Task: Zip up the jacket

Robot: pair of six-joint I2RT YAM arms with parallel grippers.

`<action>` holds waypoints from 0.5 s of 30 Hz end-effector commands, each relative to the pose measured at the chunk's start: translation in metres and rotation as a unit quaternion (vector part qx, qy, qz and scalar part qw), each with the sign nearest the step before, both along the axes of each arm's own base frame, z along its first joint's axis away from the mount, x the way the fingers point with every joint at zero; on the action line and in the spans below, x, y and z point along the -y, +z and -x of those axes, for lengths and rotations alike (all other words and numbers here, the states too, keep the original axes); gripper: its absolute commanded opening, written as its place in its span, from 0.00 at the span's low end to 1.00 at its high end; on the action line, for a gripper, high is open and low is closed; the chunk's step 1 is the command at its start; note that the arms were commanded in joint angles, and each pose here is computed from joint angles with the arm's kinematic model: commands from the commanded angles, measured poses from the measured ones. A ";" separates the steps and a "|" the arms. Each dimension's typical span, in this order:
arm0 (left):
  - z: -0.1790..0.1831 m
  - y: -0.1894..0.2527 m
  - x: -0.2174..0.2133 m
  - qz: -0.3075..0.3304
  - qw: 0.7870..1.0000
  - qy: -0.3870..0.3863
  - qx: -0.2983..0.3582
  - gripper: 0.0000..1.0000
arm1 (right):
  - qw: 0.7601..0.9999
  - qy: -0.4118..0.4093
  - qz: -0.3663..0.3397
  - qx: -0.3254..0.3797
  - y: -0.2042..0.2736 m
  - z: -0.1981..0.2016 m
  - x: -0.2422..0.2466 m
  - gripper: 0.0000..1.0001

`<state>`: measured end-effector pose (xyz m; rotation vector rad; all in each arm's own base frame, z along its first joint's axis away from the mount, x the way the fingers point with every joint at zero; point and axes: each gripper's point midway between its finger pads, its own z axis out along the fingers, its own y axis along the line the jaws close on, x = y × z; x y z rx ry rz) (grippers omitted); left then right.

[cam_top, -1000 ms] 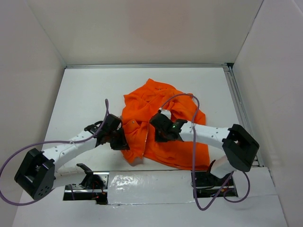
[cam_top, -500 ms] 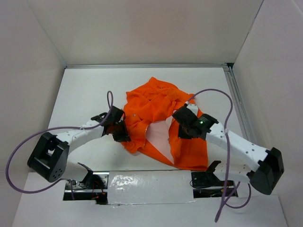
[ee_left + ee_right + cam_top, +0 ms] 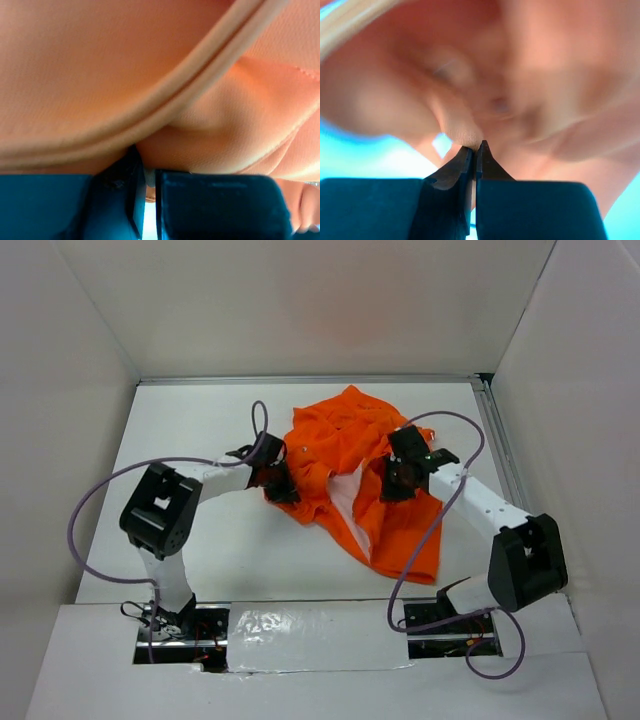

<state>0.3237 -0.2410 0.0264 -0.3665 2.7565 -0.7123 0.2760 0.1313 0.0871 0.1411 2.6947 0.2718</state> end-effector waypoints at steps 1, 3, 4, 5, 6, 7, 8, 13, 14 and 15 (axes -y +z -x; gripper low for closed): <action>-0.024 -0.008 0.008 -0.008 1.000 -0.007 0.012 0.00 | 0.985 0.119 -0.091 0.086 0.074 -0.014 -0.047 0.00; -0.025 -0.008 0.007 -0.012 1.000 -0.006 0.011 0.00 | 0.977 0.150 -0.114 0.099 0.088 0.001 -0.061 0.00; -0.023 -0.007 0.006 -0.014 1.000 -0.005 0.010 0.00 | 0.970 0.177 -0.130 0.101 0.093 0.019 -0.072 0.00; -0.020 -0.008 0.003 -0.018 1.000 -0.002 0.010 0.00 | 0.963 0.198 -0.155 0.097 0.096 0.033 -0.083 0.00; -0.014 -0.005 -0.001 -0.019 1.000 -0.002 0.012 0.00 | 0.961 0.206 -0.164 0.080 0.086 0.047 -0.086 0.00; -0.013 -0.003 -0.004 -0.022 1.000 0.001 0.014 0.00 | 0.955 0.221 -0.182 0.075 0.087 0.062 -0.095 0.00; -0.008 0.001 -0.008 -0.024 1.000 0.004 0.016 0.00 | 0.955 0.228 -0.185 0.050 0.072 0.077 -0.096 0.00; 0.003 0.007 -0.022 -0.042 0.999 0.016 0.023 0.00 | 0.931 0.268 -0.246 0.032 0.057 0.120 -0.119 0.00; 0.004 0.009 -0.022 -0.041 0.999 0.016 0.023 0.00 | 0.930 0.268 -0.250 0.019 0.051 0.127 -0.122 0.00; 0.006 0.010 -0.022 -0.041 0.999 0.015 0.022 0.00 | 0.944 0.242 -0.223 0.009 0.034 0.123 -0.116 0.00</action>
